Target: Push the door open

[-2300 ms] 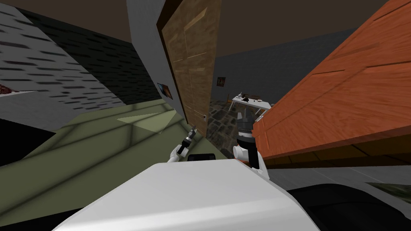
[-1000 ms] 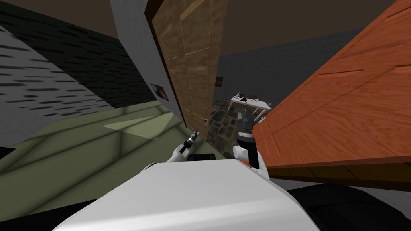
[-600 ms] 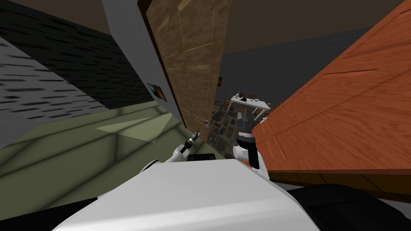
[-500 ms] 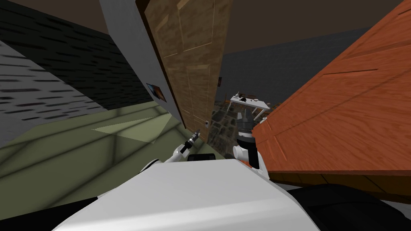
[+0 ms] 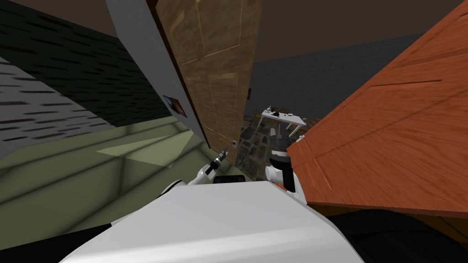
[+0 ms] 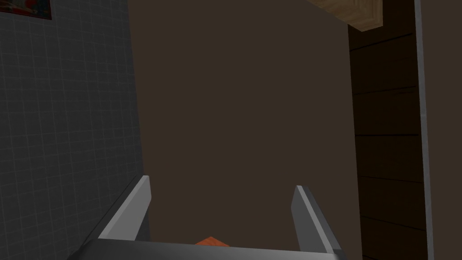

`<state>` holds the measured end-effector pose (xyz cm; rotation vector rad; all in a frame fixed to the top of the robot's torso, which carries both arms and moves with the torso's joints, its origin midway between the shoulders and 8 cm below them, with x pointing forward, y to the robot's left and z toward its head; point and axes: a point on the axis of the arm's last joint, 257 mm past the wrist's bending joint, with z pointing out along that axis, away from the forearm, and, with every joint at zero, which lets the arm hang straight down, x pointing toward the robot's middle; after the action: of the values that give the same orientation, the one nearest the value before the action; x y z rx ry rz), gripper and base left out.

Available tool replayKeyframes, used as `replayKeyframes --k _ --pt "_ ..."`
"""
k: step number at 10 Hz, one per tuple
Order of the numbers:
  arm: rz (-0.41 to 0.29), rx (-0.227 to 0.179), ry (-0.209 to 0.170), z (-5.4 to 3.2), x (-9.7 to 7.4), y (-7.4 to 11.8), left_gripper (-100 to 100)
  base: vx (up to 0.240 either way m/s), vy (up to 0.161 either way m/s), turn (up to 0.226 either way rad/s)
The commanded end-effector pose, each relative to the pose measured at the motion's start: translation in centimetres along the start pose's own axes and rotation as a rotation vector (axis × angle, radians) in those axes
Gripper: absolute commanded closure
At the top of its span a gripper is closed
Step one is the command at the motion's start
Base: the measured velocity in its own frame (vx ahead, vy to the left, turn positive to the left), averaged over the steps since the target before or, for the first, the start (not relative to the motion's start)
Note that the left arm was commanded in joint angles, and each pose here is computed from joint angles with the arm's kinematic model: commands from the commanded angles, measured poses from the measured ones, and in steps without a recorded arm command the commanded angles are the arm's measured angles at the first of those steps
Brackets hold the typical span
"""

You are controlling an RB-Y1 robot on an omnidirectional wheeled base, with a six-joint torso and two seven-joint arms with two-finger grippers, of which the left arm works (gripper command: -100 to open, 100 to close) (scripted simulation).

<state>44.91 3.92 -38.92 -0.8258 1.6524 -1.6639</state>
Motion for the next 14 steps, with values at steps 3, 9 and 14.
replayKeyframes --k 3,9,14 --pt "0.001 -0.002 -0.013 -0.07 -0.01 0.18 -100 0.159 -0.134 -0.035" --pt "-0.008 -0.001 -0.023 0.04 0.51 0.33 100 0.141 -0.078 -0.022" --pt "-0.008 -0.001 -0.023 0.04 0.51 0.33 100 -0.011 0.007 -0.002"
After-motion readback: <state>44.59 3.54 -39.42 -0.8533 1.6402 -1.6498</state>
